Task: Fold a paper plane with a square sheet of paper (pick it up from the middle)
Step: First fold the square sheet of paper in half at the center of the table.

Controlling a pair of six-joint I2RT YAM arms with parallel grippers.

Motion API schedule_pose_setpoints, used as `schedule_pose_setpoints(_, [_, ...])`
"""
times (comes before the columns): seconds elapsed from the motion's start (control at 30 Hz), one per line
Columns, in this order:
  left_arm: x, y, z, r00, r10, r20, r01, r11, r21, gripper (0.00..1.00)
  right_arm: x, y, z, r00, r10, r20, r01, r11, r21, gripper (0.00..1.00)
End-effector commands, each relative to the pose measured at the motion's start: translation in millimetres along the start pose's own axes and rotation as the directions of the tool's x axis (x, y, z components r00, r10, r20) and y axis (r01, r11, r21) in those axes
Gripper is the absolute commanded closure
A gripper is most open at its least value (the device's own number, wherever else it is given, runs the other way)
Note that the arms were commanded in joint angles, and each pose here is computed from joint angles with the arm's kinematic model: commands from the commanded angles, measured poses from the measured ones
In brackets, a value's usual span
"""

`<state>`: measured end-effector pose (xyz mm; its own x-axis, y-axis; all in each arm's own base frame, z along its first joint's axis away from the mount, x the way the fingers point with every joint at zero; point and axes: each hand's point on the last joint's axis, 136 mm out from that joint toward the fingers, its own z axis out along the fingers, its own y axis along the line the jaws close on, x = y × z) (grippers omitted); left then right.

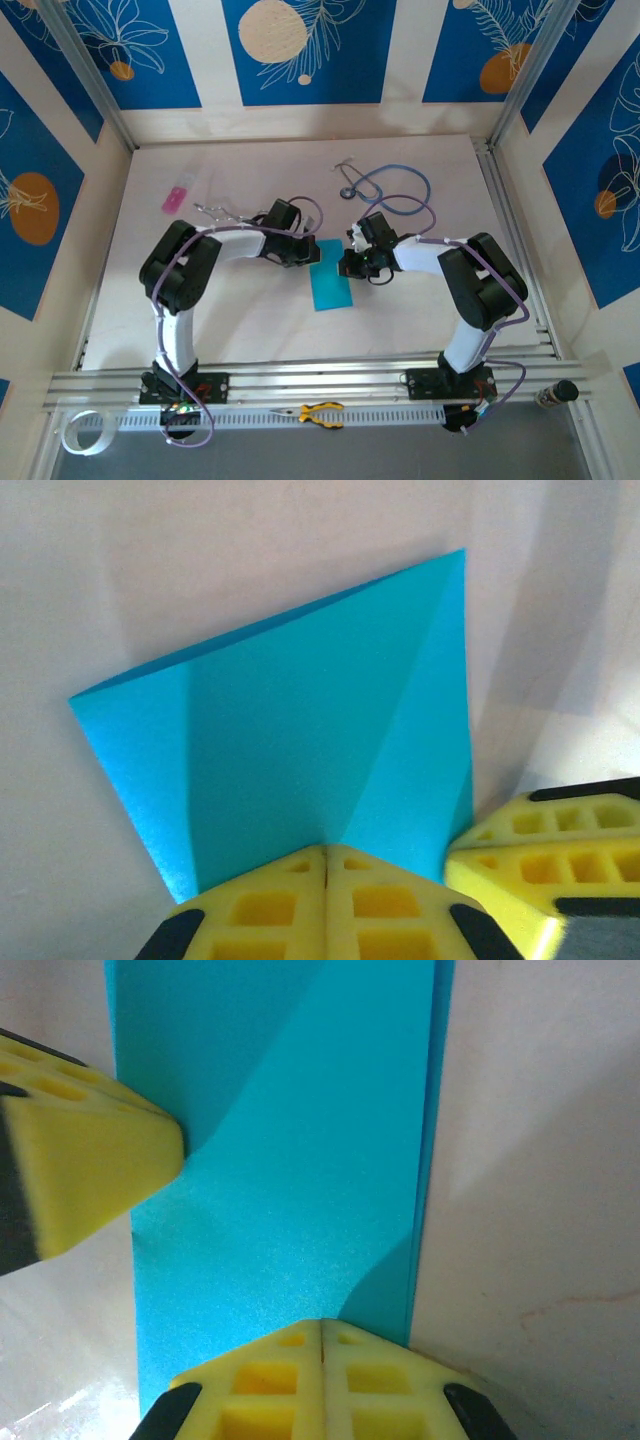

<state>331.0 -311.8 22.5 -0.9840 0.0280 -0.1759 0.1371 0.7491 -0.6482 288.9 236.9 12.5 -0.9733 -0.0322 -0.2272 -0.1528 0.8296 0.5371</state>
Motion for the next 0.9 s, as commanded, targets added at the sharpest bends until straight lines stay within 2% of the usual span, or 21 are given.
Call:
schedule_pose_setpoints(0.0, [-4,13,3,1.000,-0.003,-0.007,0.002,0.999,-0.033,0.93,63,-56,8,0.977,0.119,-0.178,-0.078,0.972,0.221,1.00])
schedule_pose_setpoints(0.17, [-11,29,3,0.999,-0.037,0.021,0.038,0.997,-0.060,0.94,63,-56,8,0.977,0.119,-0.178,-0.079,0.972,0.221,1.00])
schedule_pose_setpoints(0.47, [-29,35,-5,0.989,-0.120,0.092,0.124,0.992,-0.038,0.94,63,-56,8,0.977,0.119,-0.178,-0.078,0.972,0.222,1.00])
schedule_pose_setpoints(0.87, [-43,37,-7,0.981,-0.167,0.102,0.175,0.981,-0.080,0.94,63,-56,8,0.977,0.117,-0.178,-0.077,0.973,0.218,1.00])
